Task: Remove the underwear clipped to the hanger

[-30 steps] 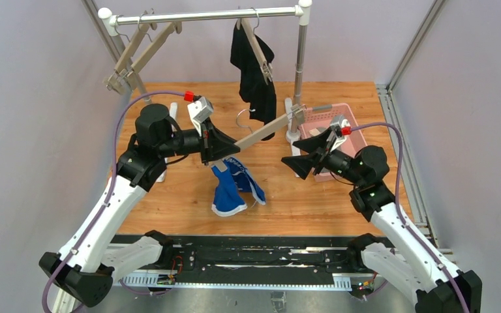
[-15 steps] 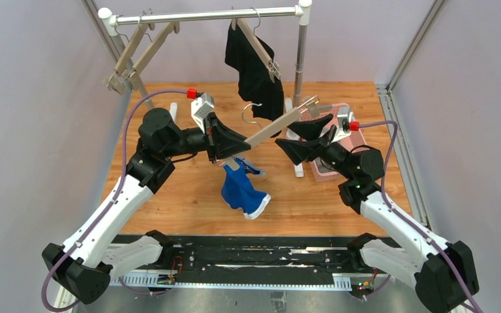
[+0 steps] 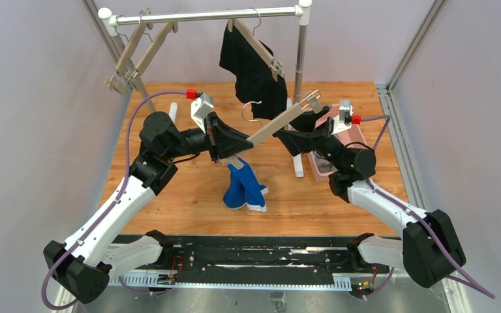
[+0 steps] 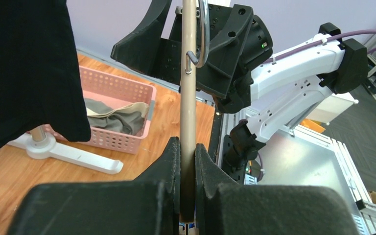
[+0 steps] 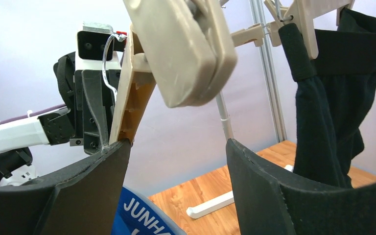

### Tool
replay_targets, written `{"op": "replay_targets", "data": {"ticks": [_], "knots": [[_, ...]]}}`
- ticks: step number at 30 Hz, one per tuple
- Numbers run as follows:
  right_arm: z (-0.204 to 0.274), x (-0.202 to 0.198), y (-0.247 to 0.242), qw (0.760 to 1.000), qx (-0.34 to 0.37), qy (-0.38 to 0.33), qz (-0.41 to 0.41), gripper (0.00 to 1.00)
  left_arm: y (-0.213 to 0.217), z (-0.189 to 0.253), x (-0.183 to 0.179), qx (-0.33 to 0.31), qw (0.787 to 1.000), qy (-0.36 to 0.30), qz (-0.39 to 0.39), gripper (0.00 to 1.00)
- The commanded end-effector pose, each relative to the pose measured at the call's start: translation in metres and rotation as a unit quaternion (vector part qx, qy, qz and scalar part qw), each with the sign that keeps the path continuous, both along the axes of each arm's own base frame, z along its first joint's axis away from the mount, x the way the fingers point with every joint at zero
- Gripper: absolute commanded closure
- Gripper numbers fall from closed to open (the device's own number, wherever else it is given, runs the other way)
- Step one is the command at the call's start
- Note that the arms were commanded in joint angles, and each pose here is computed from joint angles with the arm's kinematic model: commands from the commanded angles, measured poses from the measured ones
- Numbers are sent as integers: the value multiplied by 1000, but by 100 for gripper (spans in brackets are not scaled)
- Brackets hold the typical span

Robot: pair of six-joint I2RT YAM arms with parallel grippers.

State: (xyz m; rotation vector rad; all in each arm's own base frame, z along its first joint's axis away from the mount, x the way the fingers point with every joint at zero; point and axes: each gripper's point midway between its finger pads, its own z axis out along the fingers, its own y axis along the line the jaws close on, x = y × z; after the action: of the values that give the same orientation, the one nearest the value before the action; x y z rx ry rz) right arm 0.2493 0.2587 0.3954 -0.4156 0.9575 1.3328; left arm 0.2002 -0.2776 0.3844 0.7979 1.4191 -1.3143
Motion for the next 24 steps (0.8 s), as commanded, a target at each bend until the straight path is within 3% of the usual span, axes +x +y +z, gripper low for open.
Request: {"op": "replay_targets", "data": {"ticks": [1, 13, 24], "knots": [[33, -27, -3, 997, 34, -59, 28, 27, -1, 11, -1, -13, 1000, -23, 3, 100], [21, -39, -11, 998, -10, -54, 3, 28, 1, 36, -2, -29, 998, -47, 10, 100], [23, -33, -7, 998, 4, -55, 7, 28, -4, 26, -11, -25, 999, -43, -15, 100]]}}
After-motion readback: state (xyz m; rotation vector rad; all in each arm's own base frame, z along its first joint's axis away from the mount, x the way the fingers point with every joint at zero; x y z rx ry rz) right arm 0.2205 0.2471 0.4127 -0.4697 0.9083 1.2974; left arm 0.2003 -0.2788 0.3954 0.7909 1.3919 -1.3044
